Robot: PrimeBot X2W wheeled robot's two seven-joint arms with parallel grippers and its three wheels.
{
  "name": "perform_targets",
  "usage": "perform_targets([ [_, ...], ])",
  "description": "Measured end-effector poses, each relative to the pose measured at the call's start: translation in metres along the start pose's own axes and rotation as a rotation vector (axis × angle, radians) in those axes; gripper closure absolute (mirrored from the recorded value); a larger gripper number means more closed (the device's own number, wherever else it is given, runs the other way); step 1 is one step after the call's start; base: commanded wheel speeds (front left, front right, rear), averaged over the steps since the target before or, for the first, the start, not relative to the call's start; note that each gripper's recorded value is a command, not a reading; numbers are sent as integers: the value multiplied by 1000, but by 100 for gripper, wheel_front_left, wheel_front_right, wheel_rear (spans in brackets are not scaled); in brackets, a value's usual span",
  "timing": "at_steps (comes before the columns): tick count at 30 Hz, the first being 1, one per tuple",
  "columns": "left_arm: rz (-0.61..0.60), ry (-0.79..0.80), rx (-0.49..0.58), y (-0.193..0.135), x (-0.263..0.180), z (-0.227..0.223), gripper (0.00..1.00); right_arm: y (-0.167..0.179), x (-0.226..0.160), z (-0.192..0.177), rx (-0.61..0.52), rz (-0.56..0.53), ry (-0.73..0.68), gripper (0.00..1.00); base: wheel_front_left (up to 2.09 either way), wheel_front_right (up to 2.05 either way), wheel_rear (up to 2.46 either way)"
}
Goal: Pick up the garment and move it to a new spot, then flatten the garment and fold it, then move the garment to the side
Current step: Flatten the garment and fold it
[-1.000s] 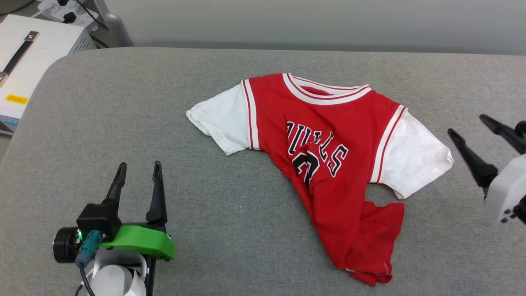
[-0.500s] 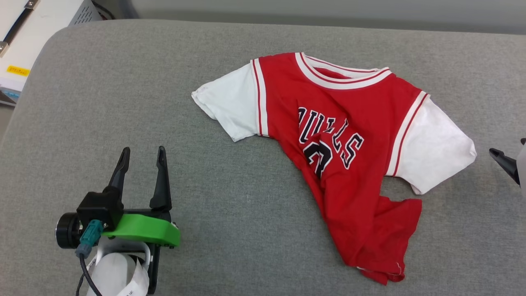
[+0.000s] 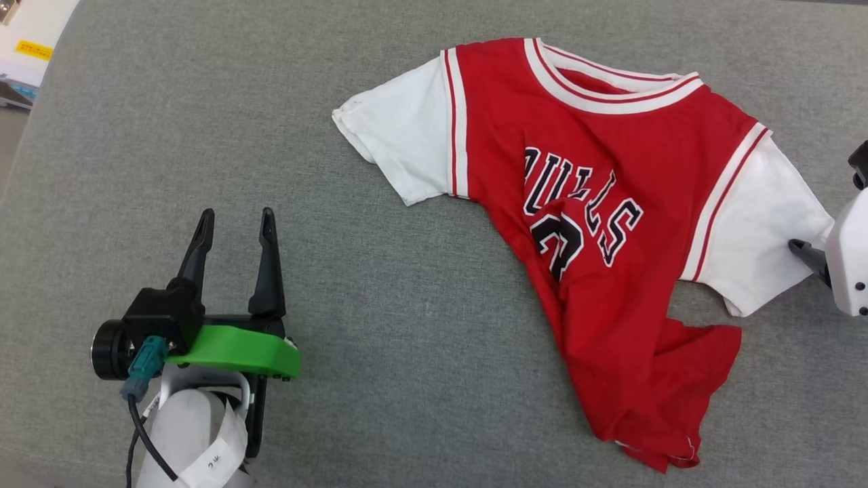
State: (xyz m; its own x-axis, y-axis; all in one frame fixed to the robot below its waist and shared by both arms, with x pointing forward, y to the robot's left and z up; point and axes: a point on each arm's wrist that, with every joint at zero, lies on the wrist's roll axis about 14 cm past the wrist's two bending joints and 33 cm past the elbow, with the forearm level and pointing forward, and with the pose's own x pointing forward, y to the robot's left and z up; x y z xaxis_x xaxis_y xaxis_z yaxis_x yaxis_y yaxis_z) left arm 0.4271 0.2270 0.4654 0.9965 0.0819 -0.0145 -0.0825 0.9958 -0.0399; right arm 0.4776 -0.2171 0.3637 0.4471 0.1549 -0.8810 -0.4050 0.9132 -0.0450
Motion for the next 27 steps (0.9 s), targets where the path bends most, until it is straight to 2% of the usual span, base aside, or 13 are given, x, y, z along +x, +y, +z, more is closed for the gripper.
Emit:
perform_targets([
  [4,6,5,0,2,1,-2,0,4,6,-4,-9,18,7,0,0,0,0],
  [5,8,4,0,3,1,-2,0,4,6,-3,-7,21,-6,71,0,0,0],
  [6,9,4,-1,3,2,-2,0,4,5,-1,-6,21,-24,100,0,0,0],
  [12,-7,-26,-3,2,8,8,0,7,-10,22,11,24,-197,100,0,0,0],
  [17,-56,-68,52,1,22,26,0,-10,-40,40,12,-24,-327,100,0,0,0],
  [22,-124,-124,79,-7,47,51,0,-33,-71,50,14,-87,-409,100,0,0,0],
  [27,-235,-149,116,-26,84,84,0,-41,-89,50,22,-111,-448,100,0,0,0],
])
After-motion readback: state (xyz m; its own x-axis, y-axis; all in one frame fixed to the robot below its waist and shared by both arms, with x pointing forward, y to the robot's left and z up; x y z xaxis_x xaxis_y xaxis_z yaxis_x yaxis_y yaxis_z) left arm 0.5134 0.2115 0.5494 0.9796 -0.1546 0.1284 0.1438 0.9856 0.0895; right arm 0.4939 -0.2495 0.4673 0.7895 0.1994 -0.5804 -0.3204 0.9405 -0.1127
